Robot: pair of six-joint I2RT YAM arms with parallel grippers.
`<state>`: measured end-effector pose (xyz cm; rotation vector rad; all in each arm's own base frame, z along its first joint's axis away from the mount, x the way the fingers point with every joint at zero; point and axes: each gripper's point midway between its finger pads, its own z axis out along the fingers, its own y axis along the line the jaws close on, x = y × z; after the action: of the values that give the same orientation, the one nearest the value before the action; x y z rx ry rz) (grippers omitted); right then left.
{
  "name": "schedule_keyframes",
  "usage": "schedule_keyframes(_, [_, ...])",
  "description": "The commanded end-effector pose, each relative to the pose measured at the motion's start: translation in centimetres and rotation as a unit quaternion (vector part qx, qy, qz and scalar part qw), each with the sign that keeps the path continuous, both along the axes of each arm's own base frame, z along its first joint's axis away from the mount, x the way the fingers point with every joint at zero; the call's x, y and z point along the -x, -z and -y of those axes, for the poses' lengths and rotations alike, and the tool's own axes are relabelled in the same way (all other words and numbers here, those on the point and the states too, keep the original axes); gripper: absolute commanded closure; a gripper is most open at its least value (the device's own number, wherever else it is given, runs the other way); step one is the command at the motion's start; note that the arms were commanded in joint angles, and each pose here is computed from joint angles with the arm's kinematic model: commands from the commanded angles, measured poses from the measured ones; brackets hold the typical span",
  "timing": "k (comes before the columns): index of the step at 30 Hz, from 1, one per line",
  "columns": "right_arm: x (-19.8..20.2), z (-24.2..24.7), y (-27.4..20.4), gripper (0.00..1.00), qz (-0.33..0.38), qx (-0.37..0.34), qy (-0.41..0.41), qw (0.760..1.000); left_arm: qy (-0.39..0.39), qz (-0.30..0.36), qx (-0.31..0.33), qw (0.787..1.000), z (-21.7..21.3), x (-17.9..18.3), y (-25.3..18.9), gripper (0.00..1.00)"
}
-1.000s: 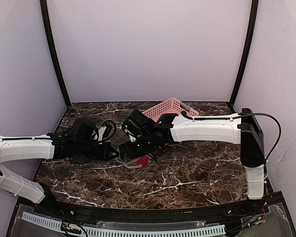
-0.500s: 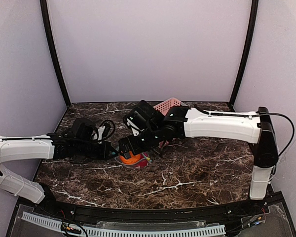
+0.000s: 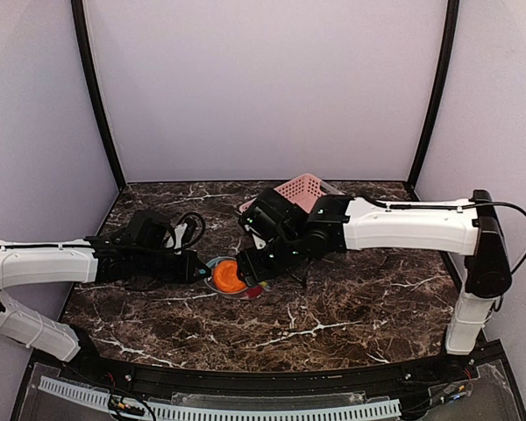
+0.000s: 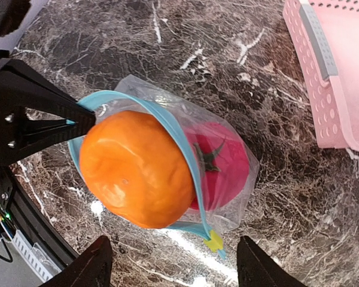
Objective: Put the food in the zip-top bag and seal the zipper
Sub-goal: Pass from the left arm to the right
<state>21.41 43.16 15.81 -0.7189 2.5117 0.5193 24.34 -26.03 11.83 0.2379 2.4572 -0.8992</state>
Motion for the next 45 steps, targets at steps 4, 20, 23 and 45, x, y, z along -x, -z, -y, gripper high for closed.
schedule_keyframes(4, [-0.6, 1.4, 2.8, 0.39, -0.010, 0.035, 0.025, 0.999, 0.001, -0.006, 0.000, 1.000, 0.0, 0.2, 0.5, 0.99])
schedule_keyframes(20, [-2.2, 1.4, 5.1, 0.56, 0.006, 0.079, 0.035, 0.996, 0.001, -0.006, -0.004, 1.000, -0.2, 0.4, 0.5, 0.99])
schedule_keyframes(23, [-2.4, 1.3, 5.3, 0.58, 0.010, 0.083, 0.035, 0.996, 0.001, -0.007, -0.005, 1.000, -0.3, 0.4, 0.6, 0.99])
schedule_keyframes(45, [-2.4, -0.5, 4.7, 1.00, 0.015, 0.051, 0.009, 0.999, 0.002, 0.002, -0.002, 1.000, -0.6, 0.7, -0.2, 0.99])
